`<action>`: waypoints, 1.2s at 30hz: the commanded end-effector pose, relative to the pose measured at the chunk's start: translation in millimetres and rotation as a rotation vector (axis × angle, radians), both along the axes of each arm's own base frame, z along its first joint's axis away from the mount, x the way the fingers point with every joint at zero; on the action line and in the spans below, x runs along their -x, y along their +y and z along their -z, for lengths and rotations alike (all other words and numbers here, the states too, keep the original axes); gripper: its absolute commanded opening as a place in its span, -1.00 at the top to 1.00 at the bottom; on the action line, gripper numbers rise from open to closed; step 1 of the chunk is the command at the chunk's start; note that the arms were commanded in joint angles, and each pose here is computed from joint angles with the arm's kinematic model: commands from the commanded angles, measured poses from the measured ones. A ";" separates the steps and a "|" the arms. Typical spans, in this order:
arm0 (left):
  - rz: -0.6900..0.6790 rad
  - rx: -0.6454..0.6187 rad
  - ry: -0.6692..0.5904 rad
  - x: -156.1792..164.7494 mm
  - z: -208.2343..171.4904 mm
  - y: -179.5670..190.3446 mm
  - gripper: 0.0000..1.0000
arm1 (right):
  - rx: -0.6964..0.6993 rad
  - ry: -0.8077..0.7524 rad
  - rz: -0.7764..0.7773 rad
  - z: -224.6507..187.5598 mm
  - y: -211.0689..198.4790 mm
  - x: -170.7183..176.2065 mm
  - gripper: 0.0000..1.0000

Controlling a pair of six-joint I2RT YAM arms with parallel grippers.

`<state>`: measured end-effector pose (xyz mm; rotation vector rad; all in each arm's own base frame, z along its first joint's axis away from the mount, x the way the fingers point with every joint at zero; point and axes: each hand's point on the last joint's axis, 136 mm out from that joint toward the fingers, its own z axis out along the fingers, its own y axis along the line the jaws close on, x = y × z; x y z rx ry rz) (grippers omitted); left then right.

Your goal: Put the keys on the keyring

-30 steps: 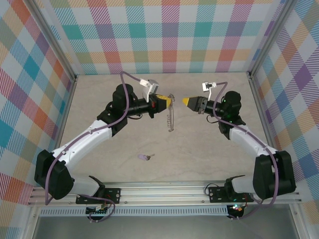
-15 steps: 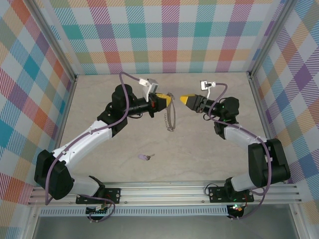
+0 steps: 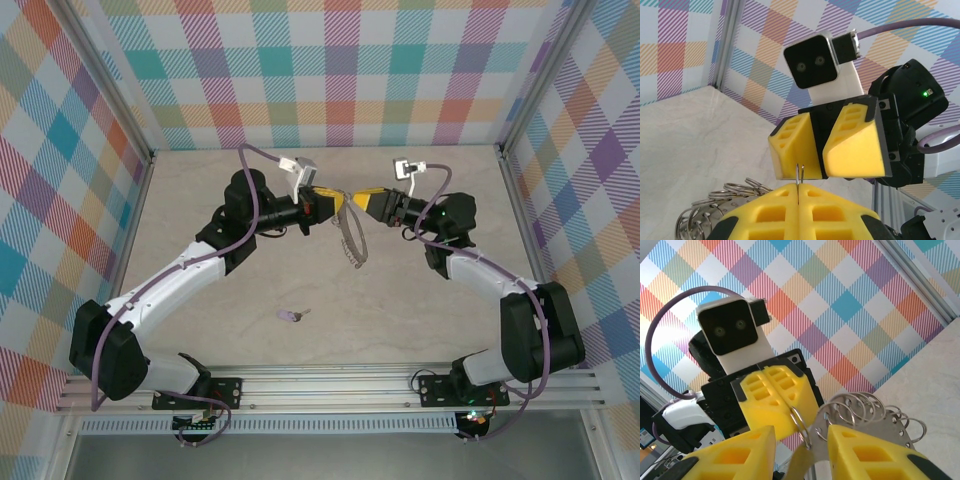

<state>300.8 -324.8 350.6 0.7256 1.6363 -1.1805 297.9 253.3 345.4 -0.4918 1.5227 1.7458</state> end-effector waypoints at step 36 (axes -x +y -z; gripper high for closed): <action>0.009 0.059 -0.064 4.6 -23.5 -3.9 1.00 | 0.001 -0.039 -0.059 -1.7 15.5 12.1 0.55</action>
